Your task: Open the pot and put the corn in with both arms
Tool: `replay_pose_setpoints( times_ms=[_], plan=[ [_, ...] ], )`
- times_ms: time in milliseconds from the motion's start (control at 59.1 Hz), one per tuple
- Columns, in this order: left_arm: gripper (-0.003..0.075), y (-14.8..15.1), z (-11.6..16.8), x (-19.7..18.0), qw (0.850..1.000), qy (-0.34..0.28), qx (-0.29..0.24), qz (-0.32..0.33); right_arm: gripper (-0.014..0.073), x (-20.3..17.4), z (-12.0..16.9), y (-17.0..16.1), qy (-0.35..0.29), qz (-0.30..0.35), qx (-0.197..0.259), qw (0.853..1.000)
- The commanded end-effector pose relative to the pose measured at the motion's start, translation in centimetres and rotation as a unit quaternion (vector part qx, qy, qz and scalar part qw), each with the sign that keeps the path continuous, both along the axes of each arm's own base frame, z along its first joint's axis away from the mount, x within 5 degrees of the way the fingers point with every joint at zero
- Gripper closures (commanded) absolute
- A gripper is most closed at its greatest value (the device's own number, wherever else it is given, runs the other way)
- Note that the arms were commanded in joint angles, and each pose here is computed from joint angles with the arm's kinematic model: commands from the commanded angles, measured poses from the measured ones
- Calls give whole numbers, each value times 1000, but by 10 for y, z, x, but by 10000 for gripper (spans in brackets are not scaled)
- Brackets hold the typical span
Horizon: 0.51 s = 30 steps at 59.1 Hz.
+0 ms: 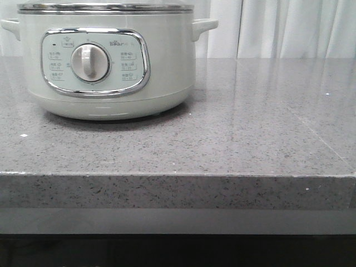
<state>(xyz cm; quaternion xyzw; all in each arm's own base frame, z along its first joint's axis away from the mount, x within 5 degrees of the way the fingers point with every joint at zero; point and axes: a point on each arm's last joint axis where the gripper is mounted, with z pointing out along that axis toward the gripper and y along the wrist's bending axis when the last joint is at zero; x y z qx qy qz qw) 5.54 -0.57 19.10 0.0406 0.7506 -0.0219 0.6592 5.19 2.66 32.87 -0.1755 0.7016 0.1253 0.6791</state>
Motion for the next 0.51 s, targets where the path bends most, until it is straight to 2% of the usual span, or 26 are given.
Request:
replay_pose_setpoints(
  times_ms=[0, 135, 203, 338, 491],
  plan=[
    [738, 1, 10, -1, 998, -54, -10, 6, 663, 0, 15, -2, -45, -10, 16, 999],
    [738, 1, 10, -1, 998, -54, -10, 6, 663, 2, 9, -4, -55, -23, -6, 998],
    [738, 1, 10, -1, 999, -54, -10, 5, 663, 3, 0, -7, -60, -48, 0, 997],
    [738, 1, 10, -1, 999, -54, -10, 5, 663, 5, -34, -15, -67, -117, 36, 990],
    [738, 1, 10, -1, 999, -54, -10, 5, 663, 5, -81, -22, -56, -173, 36, 983]
  ],
)
